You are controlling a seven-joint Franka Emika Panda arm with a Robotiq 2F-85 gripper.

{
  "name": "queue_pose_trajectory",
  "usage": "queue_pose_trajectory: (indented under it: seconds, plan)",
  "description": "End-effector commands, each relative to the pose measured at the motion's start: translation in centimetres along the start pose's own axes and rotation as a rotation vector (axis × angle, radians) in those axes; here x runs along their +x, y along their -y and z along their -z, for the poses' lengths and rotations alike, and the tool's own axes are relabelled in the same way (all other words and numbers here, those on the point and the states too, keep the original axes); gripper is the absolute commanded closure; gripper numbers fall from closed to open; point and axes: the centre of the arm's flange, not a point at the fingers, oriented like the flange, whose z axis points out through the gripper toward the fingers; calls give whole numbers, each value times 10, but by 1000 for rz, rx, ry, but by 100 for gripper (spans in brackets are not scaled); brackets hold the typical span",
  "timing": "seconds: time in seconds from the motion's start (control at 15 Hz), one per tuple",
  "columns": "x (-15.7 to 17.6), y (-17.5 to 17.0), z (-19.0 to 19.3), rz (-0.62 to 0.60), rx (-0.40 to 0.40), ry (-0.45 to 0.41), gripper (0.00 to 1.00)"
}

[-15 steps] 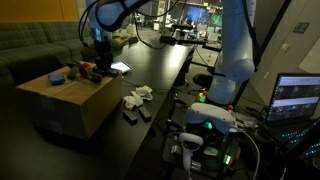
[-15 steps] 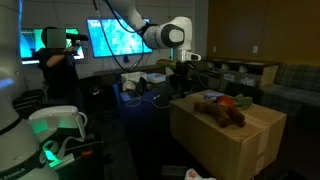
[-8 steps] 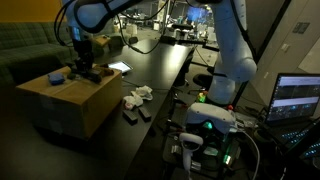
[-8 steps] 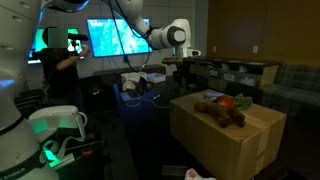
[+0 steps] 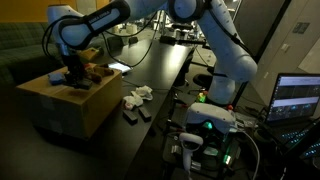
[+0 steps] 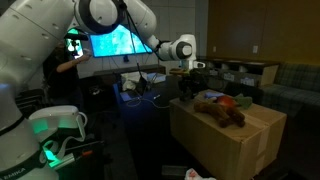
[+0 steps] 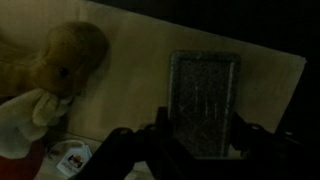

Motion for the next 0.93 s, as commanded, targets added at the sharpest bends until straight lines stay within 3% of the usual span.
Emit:
queue_pose_trajectory:
  seconds: [0.0, 0.07, 0.13, 0.2, 0.4, 0.67, 0.87]
  plan:
    - [37, -2, -8, 13, -17, 22, 67]
    - [37, -4, -8, 14, -18, 26, 61]
    - [38, -4, -10, 13, -16, 27, 34]
    - [38, -4, -11, 14, -15, 26, 18]
    - [34, -8, -1, 20, -7, 15, 1]
    - [3, -28, 37, 28, 37, 11, 0]
    - [-42, -56, 72, -7, 63, 24, 0]
